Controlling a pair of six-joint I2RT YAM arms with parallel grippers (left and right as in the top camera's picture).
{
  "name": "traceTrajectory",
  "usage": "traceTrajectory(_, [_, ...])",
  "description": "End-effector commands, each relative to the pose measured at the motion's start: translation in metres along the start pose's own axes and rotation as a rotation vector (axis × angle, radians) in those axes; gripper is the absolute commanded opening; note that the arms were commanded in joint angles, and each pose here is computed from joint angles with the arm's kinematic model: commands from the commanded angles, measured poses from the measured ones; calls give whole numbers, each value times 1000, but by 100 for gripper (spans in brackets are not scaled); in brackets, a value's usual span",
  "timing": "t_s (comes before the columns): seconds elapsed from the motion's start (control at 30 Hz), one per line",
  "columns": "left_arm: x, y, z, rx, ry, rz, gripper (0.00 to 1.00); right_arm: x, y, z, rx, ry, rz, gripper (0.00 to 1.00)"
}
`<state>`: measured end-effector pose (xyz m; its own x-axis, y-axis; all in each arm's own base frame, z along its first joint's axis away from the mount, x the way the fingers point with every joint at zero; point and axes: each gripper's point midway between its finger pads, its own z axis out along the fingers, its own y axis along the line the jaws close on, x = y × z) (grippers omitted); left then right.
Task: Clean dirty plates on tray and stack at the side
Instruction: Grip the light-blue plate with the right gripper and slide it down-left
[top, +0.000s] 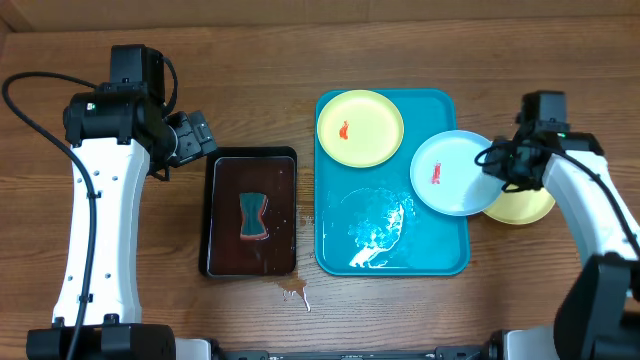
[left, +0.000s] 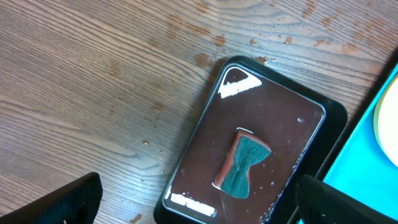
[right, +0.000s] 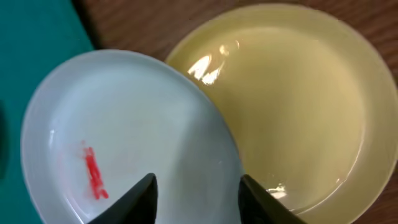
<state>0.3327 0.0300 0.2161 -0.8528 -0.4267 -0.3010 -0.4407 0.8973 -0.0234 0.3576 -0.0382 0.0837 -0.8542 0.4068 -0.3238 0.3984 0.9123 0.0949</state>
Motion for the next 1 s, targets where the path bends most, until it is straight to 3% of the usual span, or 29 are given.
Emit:
traceTrajectory(0.0, [-4, 1, -2, -7, -15, 17, 100, -14, -4, -9, 23, -55, 2, 47])
traceTrajectory(0.27, [-4, 1, -2, -7, -15, 17, 100, 13, -22, 37, 114, 34, 1, 49])
traceTrajectory(0.4, [-4, 1, -2, -7, -15, 17, 100, 23, -24, 41, 123, 81, -1, 12])
traceTrajectory(0.47, [-4, 1, -2, -7, -15, 17, 100, 22, -17, 34, 86, 92, 4, 4])
traceTrajectory(0.73, [-4, 1, -2, -7, -15, 16, 100, 20, -2, -32, 24, 78, -6, 4])
traceTrajectory(0.97, [-4, 1, -2, -7, -15, 17, 100, 65, 43, -63, -91, 160, -140, 4])
